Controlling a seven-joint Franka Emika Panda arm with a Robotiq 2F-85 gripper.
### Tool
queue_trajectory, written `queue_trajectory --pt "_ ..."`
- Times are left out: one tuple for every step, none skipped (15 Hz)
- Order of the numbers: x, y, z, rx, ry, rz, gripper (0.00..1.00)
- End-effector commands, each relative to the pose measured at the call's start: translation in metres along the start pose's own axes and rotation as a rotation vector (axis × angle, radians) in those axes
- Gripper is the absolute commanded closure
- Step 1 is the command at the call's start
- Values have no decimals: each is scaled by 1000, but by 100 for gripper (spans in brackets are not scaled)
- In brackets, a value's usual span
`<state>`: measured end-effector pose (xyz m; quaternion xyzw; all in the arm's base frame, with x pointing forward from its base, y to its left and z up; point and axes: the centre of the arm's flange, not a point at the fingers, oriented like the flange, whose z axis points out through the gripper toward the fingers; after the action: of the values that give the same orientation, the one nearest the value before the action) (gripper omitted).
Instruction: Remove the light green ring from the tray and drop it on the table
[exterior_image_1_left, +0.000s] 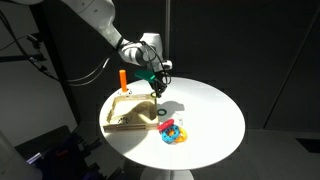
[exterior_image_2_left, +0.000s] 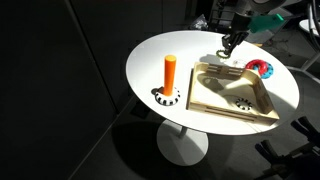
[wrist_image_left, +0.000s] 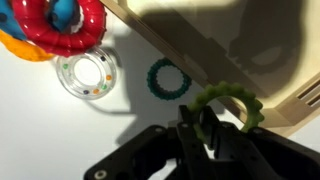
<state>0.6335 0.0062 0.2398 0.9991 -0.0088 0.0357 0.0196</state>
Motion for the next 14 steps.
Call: queue_trajectory --pt "-27 38 -6 -40 -18 64 94" --pt "-31 48 -4 -56 -23 78 94" --pt "-36 58 -2 -72 -29 90 94" --pt "-40 67 -1 -87 -35 101 94" --pt "-44 75 1 -99 -43 113 93" --pt "-47 81 1 -111 -50 121 92" --pt "-50 86 2 -118 -55 128 81" --pt "-53 89 2 -125 -61 131 56" --pt "-55 91 1 -129 -65 132 55" --pt "-57 93 1 -132 -68 134 53" --pt "-58 93 1 -134 -70 134 45" --pt "-59 93 0 -131 -73 135 37" --pt "-61 92 -1 -127 -74 134 30" --pt "-61 91 -3 -113 -78 131 21"
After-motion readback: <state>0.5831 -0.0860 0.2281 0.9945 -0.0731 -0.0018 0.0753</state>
